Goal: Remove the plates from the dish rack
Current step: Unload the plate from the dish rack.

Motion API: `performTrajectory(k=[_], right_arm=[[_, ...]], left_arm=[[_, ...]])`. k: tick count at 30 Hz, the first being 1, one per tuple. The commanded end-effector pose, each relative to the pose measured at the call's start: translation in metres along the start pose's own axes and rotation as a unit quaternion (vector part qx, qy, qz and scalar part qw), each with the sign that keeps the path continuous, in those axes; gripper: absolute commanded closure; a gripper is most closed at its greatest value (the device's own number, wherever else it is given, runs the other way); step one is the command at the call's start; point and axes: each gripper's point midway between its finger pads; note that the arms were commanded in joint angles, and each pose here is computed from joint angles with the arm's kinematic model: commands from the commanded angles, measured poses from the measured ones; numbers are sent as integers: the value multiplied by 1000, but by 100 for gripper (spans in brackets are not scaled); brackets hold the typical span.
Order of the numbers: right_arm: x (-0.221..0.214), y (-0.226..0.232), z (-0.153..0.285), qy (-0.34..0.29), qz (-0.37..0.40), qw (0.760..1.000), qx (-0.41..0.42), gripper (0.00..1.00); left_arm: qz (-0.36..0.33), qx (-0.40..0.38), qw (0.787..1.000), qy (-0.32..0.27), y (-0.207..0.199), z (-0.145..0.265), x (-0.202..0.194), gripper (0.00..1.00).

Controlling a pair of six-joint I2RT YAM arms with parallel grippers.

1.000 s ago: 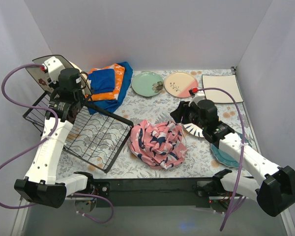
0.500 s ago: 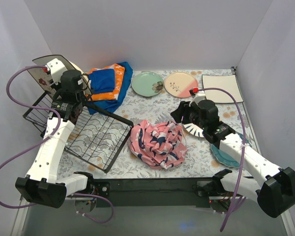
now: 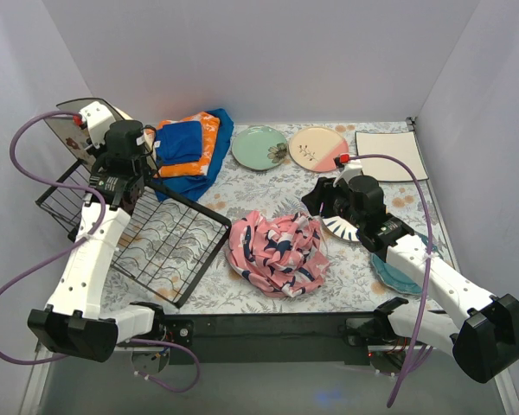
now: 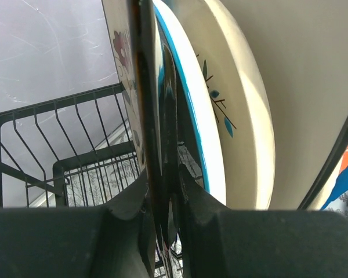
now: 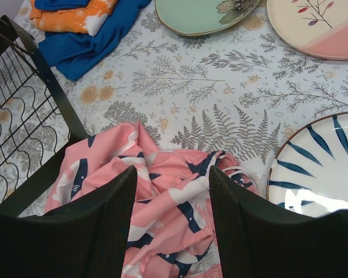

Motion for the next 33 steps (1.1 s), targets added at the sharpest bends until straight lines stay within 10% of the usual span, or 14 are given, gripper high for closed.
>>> performTrajectory(k=[1, 33], right_arm=[[18, 1, 3, -28, 8, 1000, -6, 41], [19, -5, -3, -22, 10, 999, -22, 41]], left_arm=[[17, -21, 1000, -13, -10, 6, 25, 100], [32, -35, 997, -56, -18, 48, 116, 100]])
Point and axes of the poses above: each gripper's point midway between its finger pads, its own z axis back along the fingers, its own y axis along the line the jaws close on, x = y × z, and after that the axes turned 6 degrees about z, right-handed
